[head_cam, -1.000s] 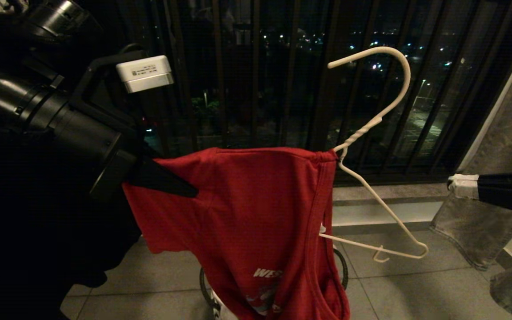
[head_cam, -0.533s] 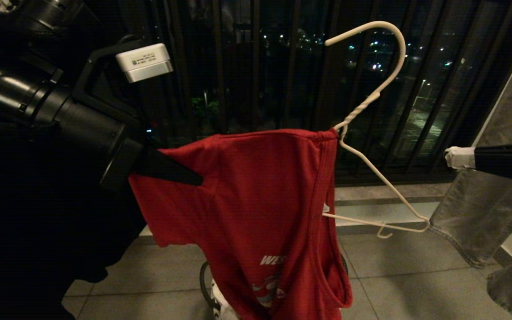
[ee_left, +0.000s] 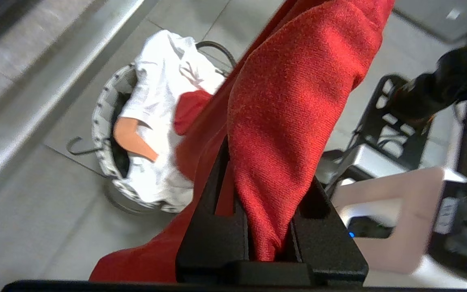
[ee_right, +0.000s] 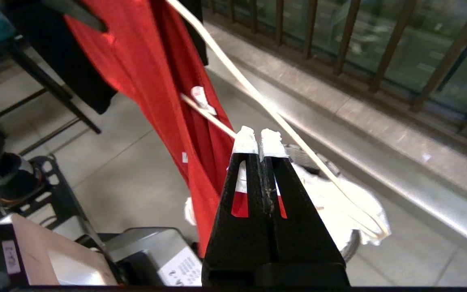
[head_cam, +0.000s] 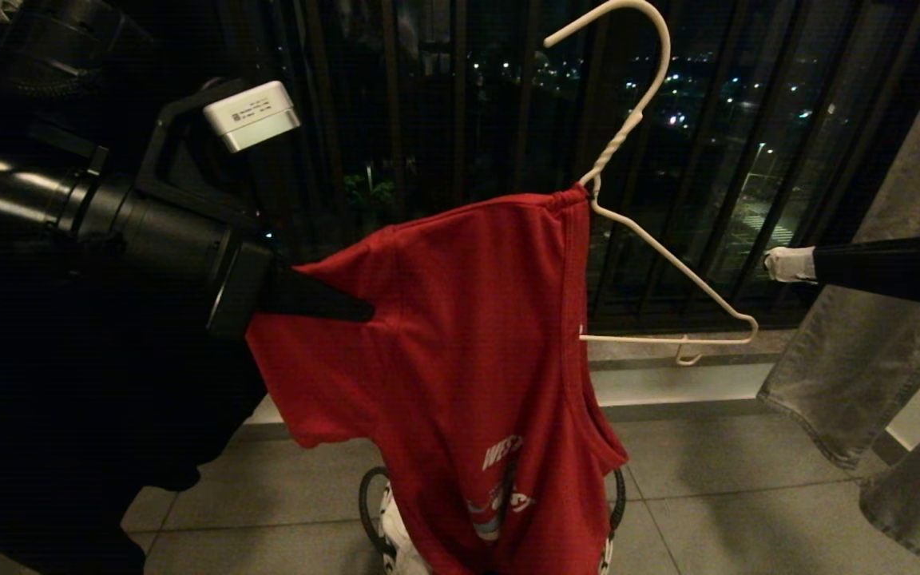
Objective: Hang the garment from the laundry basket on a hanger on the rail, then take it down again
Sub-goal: Hang the clothes on the clothes rack
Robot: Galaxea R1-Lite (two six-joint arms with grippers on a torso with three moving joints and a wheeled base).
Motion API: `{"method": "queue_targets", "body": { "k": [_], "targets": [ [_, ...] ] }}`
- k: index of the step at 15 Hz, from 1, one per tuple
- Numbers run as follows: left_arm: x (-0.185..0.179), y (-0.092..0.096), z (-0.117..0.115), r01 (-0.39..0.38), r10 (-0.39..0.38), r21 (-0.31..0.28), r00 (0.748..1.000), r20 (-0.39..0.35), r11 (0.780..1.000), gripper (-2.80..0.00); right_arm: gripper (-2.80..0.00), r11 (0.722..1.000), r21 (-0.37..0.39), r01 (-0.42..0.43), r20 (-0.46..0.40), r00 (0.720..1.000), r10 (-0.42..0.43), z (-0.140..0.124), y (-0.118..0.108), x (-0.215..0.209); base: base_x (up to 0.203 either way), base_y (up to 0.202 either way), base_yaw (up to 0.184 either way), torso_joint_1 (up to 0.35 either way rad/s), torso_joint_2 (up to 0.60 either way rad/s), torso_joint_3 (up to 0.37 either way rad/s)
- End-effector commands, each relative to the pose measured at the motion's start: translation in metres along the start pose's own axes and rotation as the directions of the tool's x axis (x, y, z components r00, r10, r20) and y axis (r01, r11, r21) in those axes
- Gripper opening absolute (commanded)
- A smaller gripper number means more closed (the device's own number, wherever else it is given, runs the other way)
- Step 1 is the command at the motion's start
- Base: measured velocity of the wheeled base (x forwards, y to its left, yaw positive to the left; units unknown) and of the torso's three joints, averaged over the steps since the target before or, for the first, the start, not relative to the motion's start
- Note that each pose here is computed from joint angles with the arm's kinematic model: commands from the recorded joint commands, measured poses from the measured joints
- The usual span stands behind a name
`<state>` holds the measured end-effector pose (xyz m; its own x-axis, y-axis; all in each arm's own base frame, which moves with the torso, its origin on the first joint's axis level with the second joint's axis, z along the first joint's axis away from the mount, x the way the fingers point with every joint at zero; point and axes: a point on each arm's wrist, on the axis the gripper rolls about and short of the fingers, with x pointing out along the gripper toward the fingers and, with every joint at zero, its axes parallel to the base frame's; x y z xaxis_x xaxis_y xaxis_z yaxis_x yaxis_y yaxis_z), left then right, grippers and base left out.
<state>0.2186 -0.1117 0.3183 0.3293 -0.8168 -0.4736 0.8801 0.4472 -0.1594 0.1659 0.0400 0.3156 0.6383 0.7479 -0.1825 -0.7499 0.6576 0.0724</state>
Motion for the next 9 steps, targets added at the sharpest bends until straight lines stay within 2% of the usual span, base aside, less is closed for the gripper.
{"method": "queue_targets", "body": {
  "k": [1,6,9],
  "targets": [
    [-0.004,-0.005,-0.006,0.002,-0.002,-0.016,1.000,0.003,1.000,-2.80,-2.80,1.000,0.028,-0.014,-0.028,0.999,0.015,-0.002,-0.008,0.013,0.000,0.000,0.000,0.000,0.00,0.000],
    [0.003,0.002,-0.010,-0.026,0.026,-0.018,1.000,0.015,0.999,-2.80,-2.80,0.998,0.047,-0.038,-0.055,0.998,0.040,-0.004,-0.010,0.024,0.000,0.000,0.000,0.000,0.00,0.000],
    [0.018,0.013,-0.013,-0.017,0.016,-0.042,1.000,-0.020,0.999,-2.80,-2.80,0.999,0.040,-0.003,-0.052,0.999,0.005,-0.003,-0.010,0.022,0.000,0.000,0.000,0.000,0.00,0.000]
  ]
}}
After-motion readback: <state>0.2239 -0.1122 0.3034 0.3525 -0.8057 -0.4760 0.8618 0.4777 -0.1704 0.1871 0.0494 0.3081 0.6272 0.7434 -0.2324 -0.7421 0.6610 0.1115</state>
